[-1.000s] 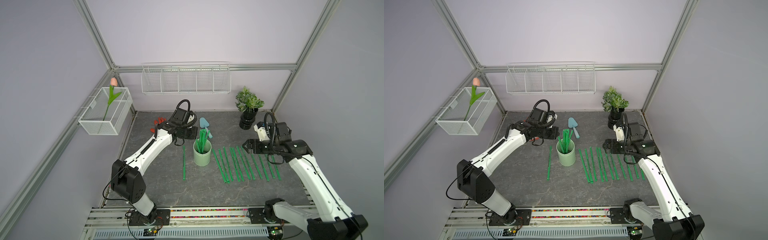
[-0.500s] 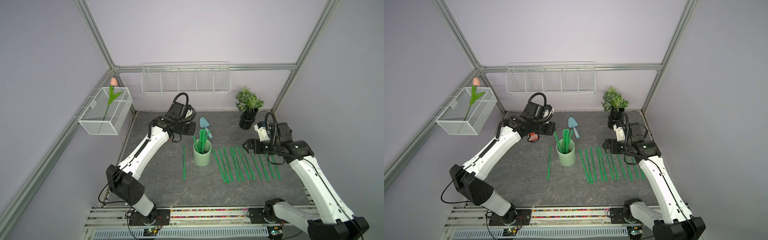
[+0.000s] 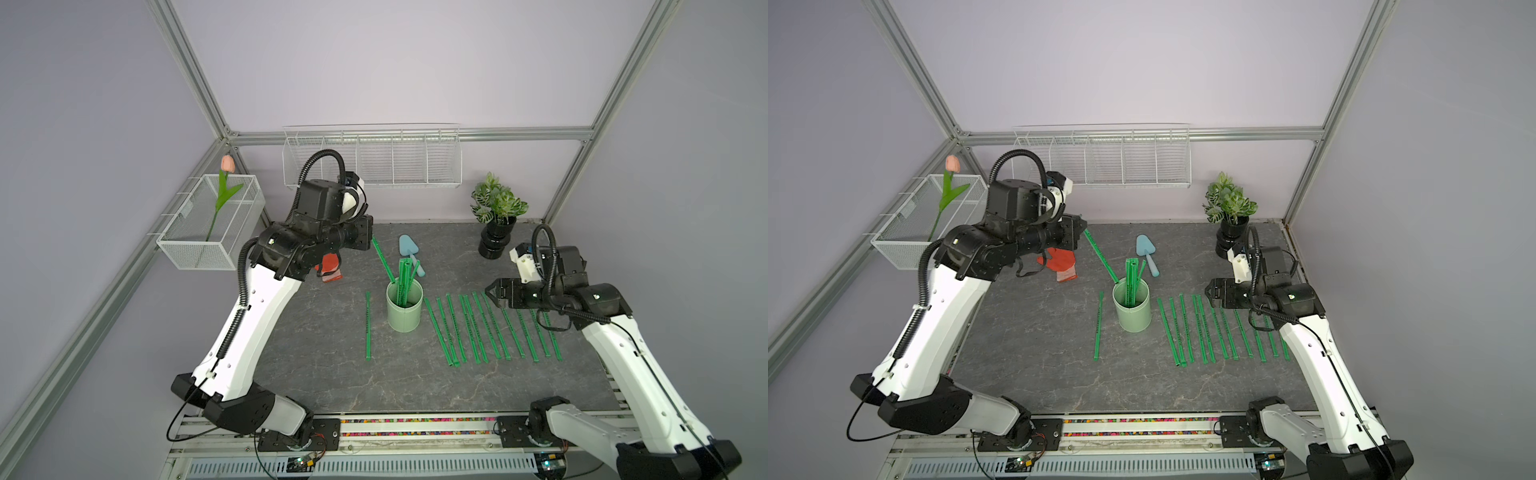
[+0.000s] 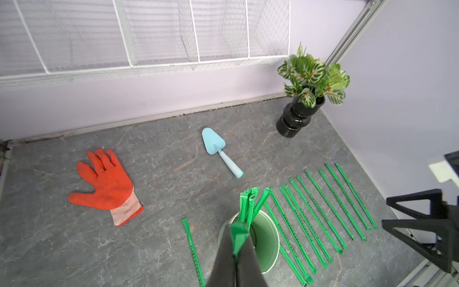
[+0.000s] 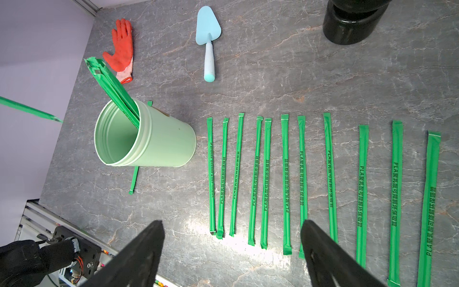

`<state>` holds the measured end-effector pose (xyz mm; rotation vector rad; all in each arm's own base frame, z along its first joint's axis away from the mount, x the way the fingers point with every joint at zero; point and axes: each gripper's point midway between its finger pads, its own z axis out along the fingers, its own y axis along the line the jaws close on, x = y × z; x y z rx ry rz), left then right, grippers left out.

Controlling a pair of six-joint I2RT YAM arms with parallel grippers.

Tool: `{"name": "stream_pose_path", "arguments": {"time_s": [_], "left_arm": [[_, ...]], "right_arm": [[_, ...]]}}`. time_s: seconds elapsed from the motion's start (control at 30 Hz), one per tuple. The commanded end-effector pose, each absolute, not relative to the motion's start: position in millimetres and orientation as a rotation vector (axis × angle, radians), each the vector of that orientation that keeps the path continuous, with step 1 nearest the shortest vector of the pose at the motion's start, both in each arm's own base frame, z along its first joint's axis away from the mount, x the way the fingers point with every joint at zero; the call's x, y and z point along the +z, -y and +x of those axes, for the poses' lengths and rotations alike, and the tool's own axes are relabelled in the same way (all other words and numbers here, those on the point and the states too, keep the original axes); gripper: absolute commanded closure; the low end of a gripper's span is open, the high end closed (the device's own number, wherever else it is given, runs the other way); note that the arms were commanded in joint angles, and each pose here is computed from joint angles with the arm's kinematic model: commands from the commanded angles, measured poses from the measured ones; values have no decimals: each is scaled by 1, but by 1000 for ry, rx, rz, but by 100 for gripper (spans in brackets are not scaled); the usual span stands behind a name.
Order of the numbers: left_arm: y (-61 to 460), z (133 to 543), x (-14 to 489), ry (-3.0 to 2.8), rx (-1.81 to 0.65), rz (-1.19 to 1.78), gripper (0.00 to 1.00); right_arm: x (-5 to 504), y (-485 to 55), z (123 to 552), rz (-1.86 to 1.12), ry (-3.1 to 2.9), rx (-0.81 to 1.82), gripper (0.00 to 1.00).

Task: Take the straws out of the storage container
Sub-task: Place the straw at the center of the board.

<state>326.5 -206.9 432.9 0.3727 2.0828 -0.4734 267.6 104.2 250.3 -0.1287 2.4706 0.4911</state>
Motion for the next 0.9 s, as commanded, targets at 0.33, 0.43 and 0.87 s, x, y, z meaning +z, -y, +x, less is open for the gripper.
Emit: {"name": "stream_pose_path", "arguments": {"time_s": [0.33,0.43,0.87], "left_arm": [[155,319,406,-2304,-237,335,100],[150,327,375,-2416,-234,305,100],[120,343,229,-2917,169,243,100]], "right_arm": [[255,-106,263,-153,-2463,494,11],[253,-104,262,-158,-2471,477,11],[241,-101,261,-176,-2502,449,11]]}}
